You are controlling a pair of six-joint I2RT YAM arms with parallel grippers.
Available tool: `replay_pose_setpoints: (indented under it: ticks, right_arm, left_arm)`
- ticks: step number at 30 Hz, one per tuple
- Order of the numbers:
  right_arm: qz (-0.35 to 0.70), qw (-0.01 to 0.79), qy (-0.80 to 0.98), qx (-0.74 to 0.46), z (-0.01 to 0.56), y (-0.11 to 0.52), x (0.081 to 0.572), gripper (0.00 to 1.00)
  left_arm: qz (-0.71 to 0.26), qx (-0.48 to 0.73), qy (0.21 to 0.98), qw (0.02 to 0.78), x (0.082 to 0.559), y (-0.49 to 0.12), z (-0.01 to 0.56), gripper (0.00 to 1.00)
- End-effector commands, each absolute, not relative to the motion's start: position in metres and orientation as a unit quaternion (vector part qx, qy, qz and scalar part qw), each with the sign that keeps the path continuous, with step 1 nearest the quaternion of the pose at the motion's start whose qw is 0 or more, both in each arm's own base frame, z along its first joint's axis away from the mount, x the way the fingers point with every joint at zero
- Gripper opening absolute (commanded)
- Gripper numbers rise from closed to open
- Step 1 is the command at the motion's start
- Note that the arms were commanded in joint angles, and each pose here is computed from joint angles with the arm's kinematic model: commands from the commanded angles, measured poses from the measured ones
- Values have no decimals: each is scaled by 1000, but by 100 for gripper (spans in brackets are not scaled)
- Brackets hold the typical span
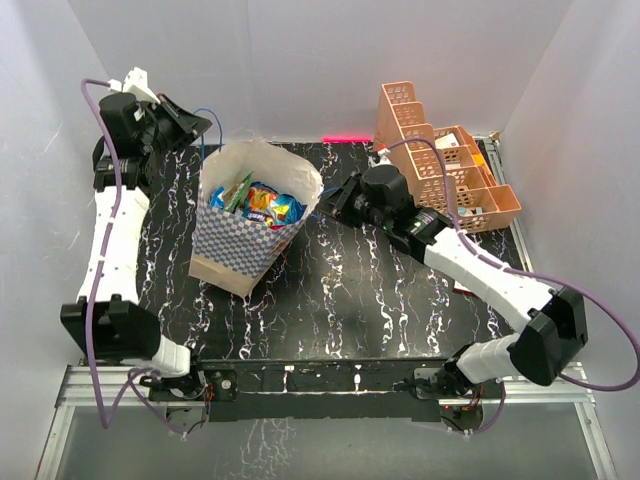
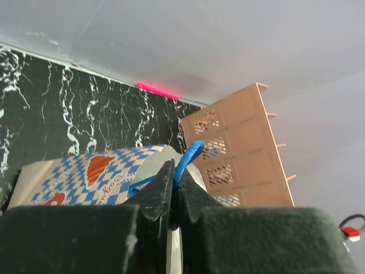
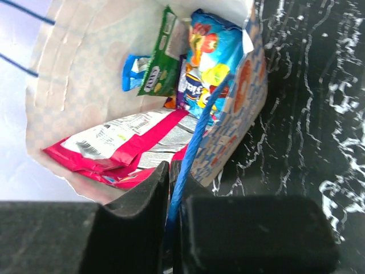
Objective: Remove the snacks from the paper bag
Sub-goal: Adjust the paper bag at the center of the board.
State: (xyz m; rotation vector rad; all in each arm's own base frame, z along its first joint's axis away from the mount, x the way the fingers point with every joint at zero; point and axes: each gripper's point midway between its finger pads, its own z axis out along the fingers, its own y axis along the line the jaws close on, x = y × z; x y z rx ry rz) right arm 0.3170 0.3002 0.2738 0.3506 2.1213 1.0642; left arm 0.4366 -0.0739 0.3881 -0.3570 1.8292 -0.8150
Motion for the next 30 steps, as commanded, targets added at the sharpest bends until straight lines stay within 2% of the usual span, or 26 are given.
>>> replay_pose_setpoints:
  ticks: [1, 10, 16, 23, 30]
  right_arm:
    - [480, 407, 772, 93, 331, 329, 340, 8]
    - [492, 487, 720, 50, 385, 362, 396, 8]
    - [530, 474, 703, 12, 381, 401, 401, 8]
    - [524, 482, 700, -42, 367, 438, 347, 8]
    - [503, 442, 741, -46, 291, 440, 288, 8]
  left_arm:
    - [-342, -113, 706, 610, 470, -65, 448, 0]
    - [-359, 13, 626, 692, 507, -60, 513, 0]
    - [-387, 76, 597, 699, 506, -57, 506, 0]
    - [-416, 109, 571, 699, 478, -63, 496, 0]
    - [-507, 96, 554, 653, 429, -84, 469, 0]
